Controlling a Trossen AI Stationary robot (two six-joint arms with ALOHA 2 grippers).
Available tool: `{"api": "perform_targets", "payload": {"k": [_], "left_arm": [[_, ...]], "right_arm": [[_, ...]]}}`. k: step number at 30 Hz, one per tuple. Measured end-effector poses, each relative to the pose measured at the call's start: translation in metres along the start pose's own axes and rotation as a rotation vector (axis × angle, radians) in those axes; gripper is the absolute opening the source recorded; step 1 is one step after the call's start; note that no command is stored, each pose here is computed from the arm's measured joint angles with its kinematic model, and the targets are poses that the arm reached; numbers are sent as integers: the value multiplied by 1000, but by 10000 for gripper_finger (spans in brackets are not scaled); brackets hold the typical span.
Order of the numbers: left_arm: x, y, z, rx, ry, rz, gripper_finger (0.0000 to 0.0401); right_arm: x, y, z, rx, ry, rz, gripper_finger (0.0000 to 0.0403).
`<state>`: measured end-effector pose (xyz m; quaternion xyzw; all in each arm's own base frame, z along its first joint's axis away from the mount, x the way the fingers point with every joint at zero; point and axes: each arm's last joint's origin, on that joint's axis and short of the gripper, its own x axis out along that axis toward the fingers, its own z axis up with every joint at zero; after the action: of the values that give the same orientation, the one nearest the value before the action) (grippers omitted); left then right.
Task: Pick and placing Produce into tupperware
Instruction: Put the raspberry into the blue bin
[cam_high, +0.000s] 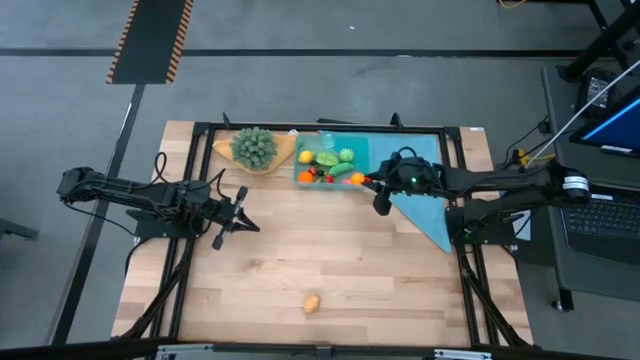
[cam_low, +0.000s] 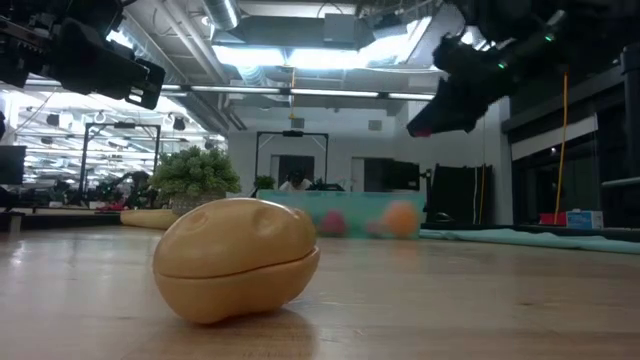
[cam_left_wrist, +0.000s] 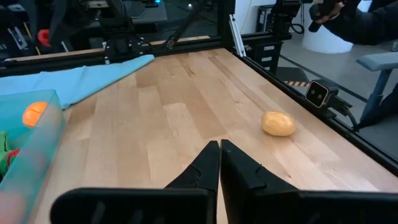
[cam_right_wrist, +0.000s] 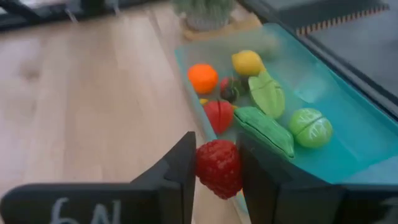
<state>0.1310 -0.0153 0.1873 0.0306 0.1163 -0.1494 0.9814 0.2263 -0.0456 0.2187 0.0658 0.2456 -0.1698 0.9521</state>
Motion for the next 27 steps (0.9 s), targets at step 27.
{"api": "perform_targets", "payload": {"k": [27], "left_arm": [[0, 0, 0, 0, 0, 0, 5]], "right_arm": [[-12, -8, -39, 50, -346, 5, 98]]}}
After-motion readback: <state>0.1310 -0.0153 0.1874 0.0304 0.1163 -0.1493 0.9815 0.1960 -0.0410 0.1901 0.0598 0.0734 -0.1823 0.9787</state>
